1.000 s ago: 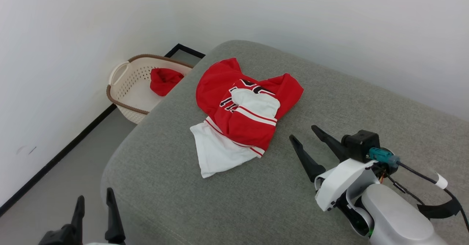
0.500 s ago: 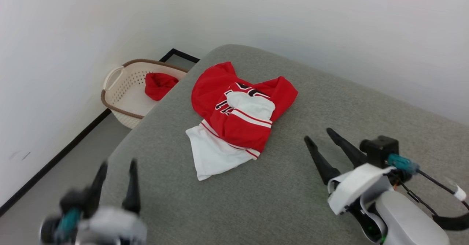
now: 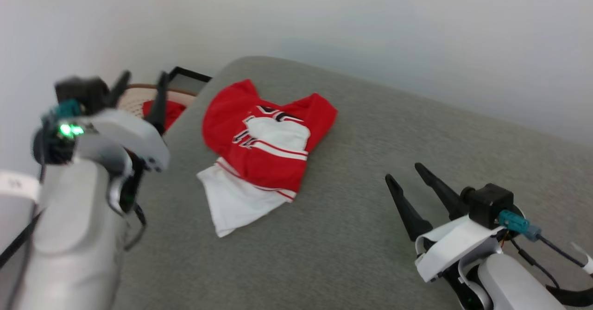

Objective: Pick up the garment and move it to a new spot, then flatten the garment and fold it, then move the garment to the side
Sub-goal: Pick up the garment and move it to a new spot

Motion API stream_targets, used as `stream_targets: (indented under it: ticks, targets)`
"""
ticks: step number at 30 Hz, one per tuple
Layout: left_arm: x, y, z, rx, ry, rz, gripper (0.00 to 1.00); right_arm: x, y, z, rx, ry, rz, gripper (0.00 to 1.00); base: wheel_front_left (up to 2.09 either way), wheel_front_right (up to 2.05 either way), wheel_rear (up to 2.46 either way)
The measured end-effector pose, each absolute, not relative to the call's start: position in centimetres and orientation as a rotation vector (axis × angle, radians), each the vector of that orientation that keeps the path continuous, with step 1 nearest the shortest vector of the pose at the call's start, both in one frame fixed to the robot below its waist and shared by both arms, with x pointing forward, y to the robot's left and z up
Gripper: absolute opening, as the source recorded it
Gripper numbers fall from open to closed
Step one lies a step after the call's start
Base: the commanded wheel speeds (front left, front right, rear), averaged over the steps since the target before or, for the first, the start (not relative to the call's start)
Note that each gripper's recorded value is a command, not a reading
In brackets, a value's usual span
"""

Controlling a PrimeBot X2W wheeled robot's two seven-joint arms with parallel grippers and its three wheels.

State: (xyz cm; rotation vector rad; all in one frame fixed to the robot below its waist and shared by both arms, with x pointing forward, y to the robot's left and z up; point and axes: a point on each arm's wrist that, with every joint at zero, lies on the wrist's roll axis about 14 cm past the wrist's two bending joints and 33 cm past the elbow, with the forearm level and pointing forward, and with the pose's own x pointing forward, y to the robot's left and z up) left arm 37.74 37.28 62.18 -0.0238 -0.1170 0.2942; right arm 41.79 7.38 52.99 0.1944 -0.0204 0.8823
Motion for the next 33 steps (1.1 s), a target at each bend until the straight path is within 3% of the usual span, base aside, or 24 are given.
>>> stream_targets:
  ticks: [5, 9, 16, 23, 26, 33]
  targets:
    - [42.6, 36.6, 60.5, -0.033, 0.038, 0.243, 1.0, 43.3, 4.7, 53.2, 0.203, -0.043, 0.815, 1.0, 0.0, 0.0, 0.0]
    - [45.7, 33.6, 54.9, -0.182, 0.315, 0.167, 1.0, 44.4, 1.9, 52.1, 0.206, -0.024, 0.745, 1.0, 0.0, 0.0, 0.0]
    - [46.0, 31.9, 46.6, -0.23, 0.771, 0.112, 1.0, 45.7, -1.9, 50.0, 0.209, 0.011, 0.651, 1.0, 0.0, 0.0, 0.0]
    - [46.5, 31.4, 41.2, -0.238, 0.98, 0.124, 1.0, 47.3, -4.6, 48.4, 0.203, 0.031, 0.592, 1.0, 0.0, 0.0, 0.0]
    - [46.9, 30.4, 39.1, -0.338, 1.03, 0.134, 1.0, 47.9, -5.5, 47.6, 0.208, 0.042, 0.571, 1.0, 0.0, 0.0, 0.0]
    - [48.2, 29.5, 36.3, -0.372, 1.109, 0.135, 1.0, 48.5, -7.3, 45.5, 0.217, 0.083, 0.521, 1.0, 0.0, 0.0, 0.0]
